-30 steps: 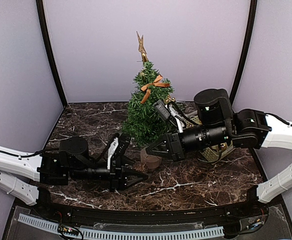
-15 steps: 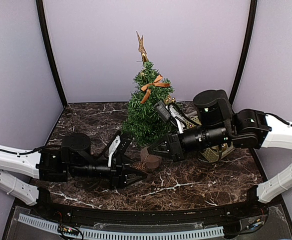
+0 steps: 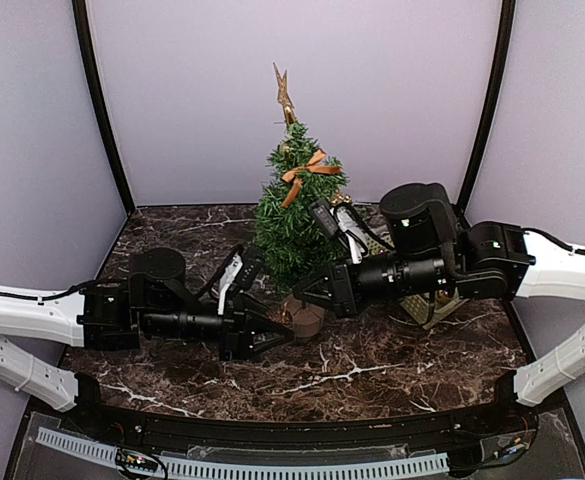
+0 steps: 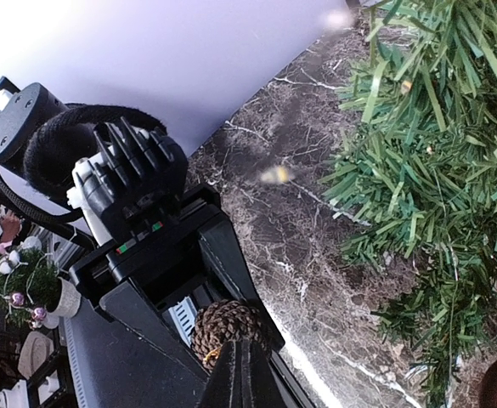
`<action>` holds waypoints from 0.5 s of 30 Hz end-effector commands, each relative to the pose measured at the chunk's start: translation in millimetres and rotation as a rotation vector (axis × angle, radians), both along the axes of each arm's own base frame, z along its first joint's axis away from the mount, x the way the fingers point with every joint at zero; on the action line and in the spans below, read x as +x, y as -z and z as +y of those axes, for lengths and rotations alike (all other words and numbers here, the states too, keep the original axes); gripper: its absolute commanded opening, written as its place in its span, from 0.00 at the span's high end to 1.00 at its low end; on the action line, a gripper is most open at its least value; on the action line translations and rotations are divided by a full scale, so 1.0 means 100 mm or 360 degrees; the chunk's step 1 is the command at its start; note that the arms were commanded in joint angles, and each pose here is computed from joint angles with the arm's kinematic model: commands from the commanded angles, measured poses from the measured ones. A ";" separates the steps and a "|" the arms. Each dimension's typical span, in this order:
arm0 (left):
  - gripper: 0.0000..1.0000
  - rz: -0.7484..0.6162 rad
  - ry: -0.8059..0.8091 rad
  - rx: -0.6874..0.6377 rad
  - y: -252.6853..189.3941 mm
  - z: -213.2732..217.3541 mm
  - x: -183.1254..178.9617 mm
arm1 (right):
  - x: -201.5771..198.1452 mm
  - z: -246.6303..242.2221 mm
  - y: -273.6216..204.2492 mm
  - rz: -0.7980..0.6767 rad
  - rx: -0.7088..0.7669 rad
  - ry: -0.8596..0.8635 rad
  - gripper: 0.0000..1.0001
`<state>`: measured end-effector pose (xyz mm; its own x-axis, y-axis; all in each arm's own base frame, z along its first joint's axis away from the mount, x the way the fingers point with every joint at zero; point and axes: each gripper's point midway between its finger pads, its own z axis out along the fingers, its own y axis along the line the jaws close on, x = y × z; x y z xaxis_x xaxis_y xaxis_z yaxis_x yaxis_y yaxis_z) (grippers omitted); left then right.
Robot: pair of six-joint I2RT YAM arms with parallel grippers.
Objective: Decorate the small christmas tree
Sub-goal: Hang the ornament pinecone on the branch.
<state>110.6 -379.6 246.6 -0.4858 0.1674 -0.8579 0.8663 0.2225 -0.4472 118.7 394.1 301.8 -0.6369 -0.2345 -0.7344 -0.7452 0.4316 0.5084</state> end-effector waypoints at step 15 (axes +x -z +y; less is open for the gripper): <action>0.60 0.0080 -0.0017 0.0046 -0.13 0.07 0.23 | 0.40 0.13 -0.20 -0.0177 0.0139 0.0310 1.00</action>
<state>130.8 -372.3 246.0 -0.5258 0.1897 -0.8292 0.8417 0.2568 -0.4750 148.6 401.8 302.0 -0.6174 -0.1295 -0.7759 -0.7063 0.5254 0.4744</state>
